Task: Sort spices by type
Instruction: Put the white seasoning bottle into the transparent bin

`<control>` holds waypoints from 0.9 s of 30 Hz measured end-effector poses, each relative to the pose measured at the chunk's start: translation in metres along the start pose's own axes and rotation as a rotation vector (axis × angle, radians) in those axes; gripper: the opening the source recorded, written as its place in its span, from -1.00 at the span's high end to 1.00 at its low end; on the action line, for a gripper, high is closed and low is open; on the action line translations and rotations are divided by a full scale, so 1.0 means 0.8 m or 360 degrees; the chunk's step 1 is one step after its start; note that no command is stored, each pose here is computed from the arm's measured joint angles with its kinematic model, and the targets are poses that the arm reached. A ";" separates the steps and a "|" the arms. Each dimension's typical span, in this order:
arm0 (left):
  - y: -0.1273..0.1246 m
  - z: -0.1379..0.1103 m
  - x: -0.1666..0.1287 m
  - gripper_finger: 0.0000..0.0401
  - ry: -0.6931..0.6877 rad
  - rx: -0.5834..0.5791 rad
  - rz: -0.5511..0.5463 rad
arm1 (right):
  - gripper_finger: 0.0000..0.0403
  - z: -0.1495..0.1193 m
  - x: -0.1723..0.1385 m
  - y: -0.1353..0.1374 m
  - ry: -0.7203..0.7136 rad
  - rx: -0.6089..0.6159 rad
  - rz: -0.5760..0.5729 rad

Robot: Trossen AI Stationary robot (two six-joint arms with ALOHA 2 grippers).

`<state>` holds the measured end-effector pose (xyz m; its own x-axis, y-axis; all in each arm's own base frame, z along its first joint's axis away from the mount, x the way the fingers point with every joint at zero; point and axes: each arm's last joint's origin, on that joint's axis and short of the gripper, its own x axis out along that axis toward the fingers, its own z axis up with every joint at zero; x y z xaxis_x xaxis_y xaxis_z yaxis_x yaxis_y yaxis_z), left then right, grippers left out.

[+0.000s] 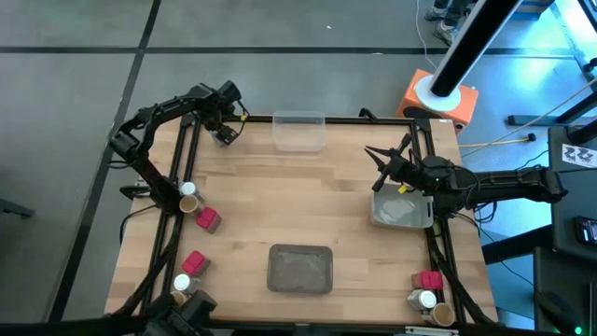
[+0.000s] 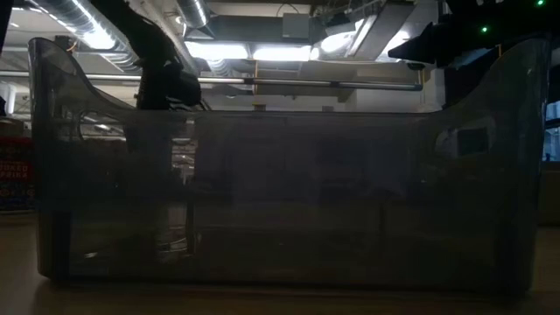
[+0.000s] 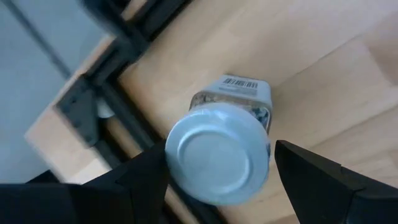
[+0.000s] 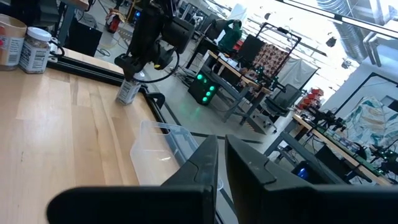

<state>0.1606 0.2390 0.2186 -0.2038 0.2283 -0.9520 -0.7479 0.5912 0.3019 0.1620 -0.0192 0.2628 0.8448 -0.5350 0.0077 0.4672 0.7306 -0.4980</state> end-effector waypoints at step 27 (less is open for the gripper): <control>-0.016 0.000 0.009 0.06 -0.0057 0.0308 -0.0027 | 0.84 0.000 0.000 0.000 -0.0008 0.0001 0.0009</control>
<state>0.1686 0.2329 0.2079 -0.1672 0.2424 -0.9556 -0.6149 0.7321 0.2933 0.1621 -0.0190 0.2630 0.8488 -0.5287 0.0092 0.4625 0.7339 -0.4974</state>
